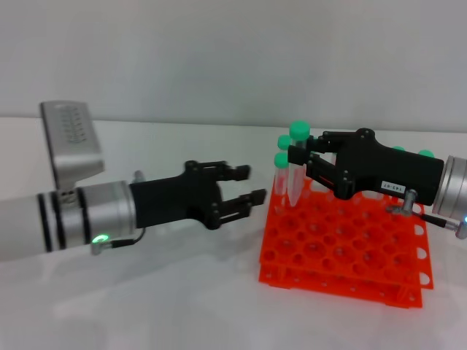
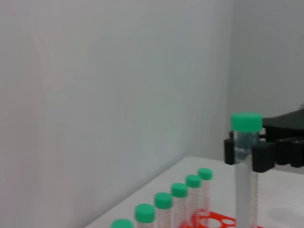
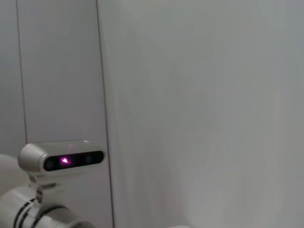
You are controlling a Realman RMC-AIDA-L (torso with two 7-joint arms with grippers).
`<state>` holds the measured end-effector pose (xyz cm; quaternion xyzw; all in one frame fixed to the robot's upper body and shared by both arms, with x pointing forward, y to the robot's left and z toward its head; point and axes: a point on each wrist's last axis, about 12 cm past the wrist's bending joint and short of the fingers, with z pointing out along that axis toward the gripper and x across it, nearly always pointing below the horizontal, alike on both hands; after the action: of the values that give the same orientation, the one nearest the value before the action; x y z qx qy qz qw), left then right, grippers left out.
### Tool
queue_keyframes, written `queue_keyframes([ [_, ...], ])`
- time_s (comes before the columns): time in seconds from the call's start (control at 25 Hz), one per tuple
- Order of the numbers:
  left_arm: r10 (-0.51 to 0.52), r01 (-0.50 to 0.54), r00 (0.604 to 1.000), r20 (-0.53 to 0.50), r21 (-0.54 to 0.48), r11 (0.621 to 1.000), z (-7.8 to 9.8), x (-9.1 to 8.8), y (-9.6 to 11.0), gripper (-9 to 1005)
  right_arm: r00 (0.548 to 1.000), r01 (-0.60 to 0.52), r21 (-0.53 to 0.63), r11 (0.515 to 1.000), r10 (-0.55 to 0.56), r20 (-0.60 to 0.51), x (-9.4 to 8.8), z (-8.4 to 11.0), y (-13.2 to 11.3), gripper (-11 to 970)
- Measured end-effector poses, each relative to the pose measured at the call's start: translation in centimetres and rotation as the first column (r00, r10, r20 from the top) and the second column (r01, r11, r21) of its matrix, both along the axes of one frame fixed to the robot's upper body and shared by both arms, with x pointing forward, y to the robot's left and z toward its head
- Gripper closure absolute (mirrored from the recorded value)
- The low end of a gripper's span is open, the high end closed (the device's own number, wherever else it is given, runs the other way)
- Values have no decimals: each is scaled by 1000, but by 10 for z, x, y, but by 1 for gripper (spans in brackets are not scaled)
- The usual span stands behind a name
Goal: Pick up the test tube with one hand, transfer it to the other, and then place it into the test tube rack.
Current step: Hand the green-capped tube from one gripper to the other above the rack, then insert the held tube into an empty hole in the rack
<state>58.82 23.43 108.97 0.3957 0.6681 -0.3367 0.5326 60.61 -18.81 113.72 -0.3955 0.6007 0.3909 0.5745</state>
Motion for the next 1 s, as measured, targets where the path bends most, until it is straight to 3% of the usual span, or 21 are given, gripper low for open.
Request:
queue_keyframes([
  [0.32, 188, -189, 982, -21, -72, 979, -17, -21, 39, 316, 999, 33, -28, 999, -32, 17, 5, -2, 3, 756],
  [0.52, 319, -320, 947, -31, -118, 940, -26, -37, 65, 189, 997, 64, -33, 997, -63, 33, 6, -5, 2, 756],
  [0.68, 436, -437, 899, -39, -143, 888, -32, -48, 85, 103, 993, 107, -29, 994, -106, 46, 9, -6, 0, 756],
  [0.84, 515, -515, 856, -42, -156, 843, -37, -53, 96, 103, 988, 147, -20, 989, -145, 53, 11, -9, -3, 756],
  [1.0, 531, -531, 846, -47, -152, 833, -39, -53, 96, 103, 985, 169, -37, 985, -167, 47, 13, -14, -1, 756],
])
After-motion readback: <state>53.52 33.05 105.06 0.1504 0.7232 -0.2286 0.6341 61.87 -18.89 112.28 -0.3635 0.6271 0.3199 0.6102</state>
